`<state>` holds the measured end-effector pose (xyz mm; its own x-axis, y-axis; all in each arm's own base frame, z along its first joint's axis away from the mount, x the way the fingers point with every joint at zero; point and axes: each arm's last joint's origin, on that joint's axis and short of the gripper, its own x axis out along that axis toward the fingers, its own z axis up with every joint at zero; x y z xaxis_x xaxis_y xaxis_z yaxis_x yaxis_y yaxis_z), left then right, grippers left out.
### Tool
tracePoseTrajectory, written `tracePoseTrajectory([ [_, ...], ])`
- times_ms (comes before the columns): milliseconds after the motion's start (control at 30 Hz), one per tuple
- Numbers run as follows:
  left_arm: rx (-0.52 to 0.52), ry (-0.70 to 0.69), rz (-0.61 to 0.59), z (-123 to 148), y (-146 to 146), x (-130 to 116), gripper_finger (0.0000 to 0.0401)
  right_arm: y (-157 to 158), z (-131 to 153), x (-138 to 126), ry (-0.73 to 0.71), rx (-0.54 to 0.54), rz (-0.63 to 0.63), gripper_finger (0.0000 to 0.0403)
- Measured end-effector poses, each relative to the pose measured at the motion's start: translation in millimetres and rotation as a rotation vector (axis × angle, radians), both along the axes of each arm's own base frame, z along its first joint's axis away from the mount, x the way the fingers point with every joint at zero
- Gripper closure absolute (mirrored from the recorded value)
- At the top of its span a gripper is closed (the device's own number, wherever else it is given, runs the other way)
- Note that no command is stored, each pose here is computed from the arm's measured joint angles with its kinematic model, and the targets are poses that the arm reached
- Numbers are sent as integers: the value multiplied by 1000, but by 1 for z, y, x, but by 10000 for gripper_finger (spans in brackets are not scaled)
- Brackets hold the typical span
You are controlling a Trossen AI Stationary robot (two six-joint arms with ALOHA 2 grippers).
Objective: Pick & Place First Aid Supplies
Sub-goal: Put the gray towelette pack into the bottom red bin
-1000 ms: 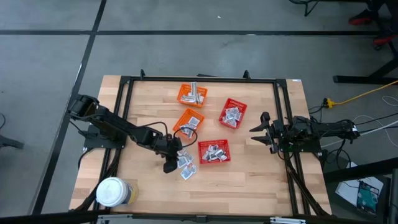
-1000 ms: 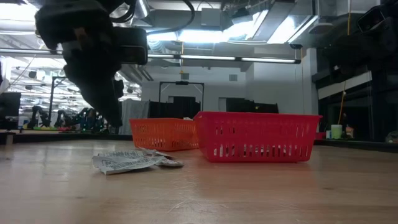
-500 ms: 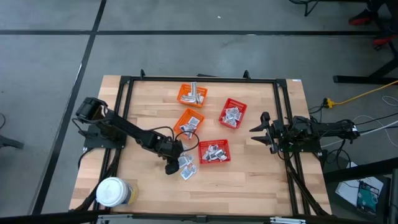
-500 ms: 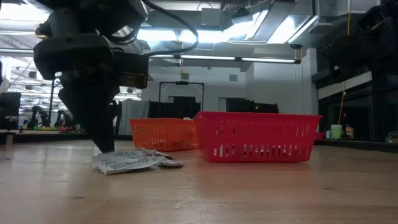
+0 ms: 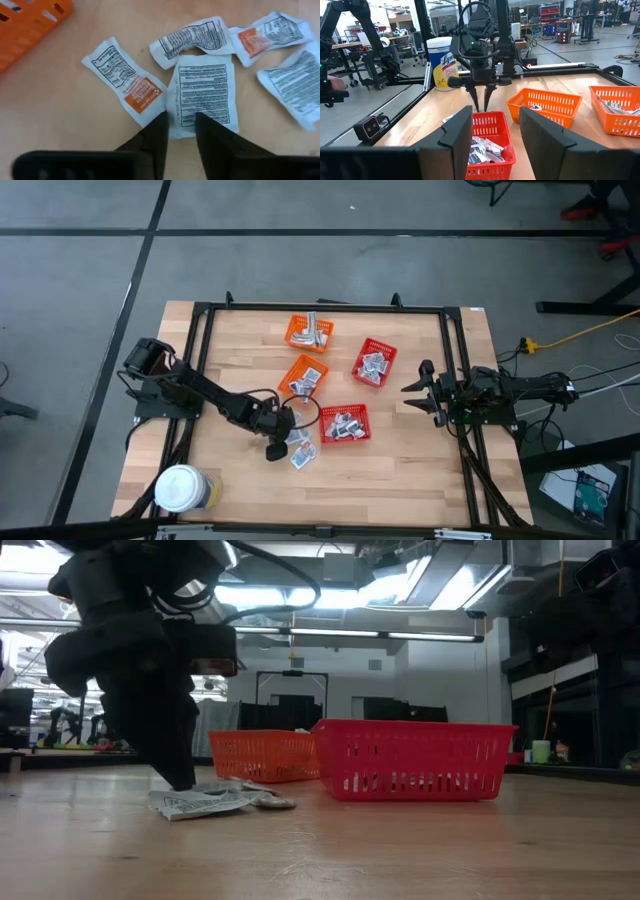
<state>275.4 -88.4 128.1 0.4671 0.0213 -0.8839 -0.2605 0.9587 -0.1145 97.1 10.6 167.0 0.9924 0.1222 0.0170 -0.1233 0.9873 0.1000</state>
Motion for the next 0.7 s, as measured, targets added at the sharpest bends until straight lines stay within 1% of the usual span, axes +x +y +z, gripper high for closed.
tracePoseTrajectory([
  [233, 23, 8, 0, -2, -1, -1, 389, 0, 0, 0, 0, 0, 0, 240],
  [367, -19, 11, -6, 0, 0, -1, 396, 0, 0, 0, 0, 0, 0, 240],
  [433, -81, 24, -22, 3, 0, -2, 398, 0, 0, 0, 0, 0, 0, 240],
  [533, -208, 26, -47, 12, 0, -3, 398, 0, 0, 0, 0, 0, 0, 240],
  [633, -347, -33, -93, 24, 2, 1, 399, 0, 0, 0, 0, 0, 0, 240],
  [700, -466, -73, -135, 32, 4, 6, 399, 0, 0, 0, 0, 0, 0, 240],
])
